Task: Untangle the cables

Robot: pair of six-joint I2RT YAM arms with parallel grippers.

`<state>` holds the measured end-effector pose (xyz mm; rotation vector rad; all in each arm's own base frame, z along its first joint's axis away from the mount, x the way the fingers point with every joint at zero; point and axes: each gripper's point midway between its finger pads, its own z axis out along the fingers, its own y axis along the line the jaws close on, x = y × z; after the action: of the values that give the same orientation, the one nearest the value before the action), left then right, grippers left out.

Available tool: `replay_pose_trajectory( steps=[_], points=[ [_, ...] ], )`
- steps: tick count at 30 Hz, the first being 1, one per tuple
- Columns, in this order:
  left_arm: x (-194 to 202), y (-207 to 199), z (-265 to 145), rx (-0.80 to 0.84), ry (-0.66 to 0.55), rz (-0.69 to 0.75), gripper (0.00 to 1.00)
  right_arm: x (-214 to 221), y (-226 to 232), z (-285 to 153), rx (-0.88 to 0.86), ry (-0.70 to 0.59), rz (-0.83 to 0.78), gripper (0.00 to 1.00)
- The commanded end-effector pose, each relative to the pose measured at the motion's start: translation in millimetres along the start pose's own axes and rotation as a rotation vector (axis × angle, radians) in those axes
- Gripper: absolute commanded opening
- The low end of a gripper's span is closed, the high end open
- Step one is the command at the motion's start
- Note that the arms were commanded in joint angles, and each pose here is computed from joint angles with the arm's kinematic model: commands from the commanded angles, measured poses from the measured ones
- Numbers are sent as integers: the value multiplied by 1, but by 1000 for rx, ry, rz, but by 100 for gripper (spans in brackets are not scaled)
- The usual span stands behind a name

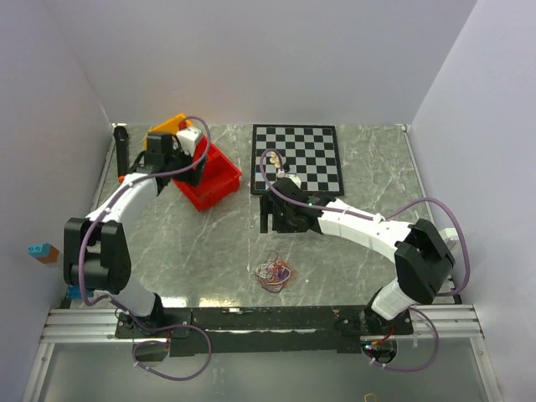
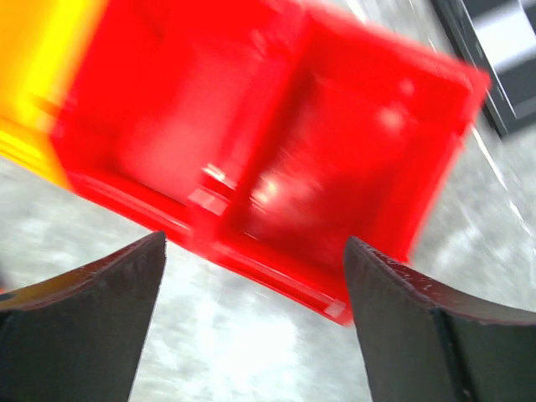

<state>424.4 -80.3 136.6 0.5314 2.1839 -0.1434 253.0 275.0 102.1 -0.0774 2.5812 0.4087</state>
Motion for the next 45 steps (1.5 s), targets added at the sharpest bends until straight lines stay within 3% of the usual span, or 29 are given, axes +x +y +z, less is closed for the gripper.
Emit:
replay_pose_trajectory(
  steps=[1, 11, 17, 19, 23, 34, 45],
  points=[
    [-54, 20, -12, -35, -134, 118, 94, -12, 15, -10, -53, -34, 0, 90],
    [-23, 26, 56, 113, 47, 271, 96, -16, 8, -27, -62, -93, 14, 88],
    [-6, 33, 68, 98, 130, 290, 87, -19, 1, -32, -50, -111, 8, 86],
    [1, 32, 70, 100, 142, 290, 81, -20, 0, -33, -52, -117, 9, 84],
    [11, 20, 73, 126, 151, 269, 54, -22, -4, -35, -33, -124, 5, 82],
    [36, -12, 52, 168, 152, 337, 42, -19, -28, -37, -22, -154, 67, 81],
    [69, -45, 19, 213, 195, 398, 39, -18, -27, -32, -22, -142, 85, 77]
  ],
)
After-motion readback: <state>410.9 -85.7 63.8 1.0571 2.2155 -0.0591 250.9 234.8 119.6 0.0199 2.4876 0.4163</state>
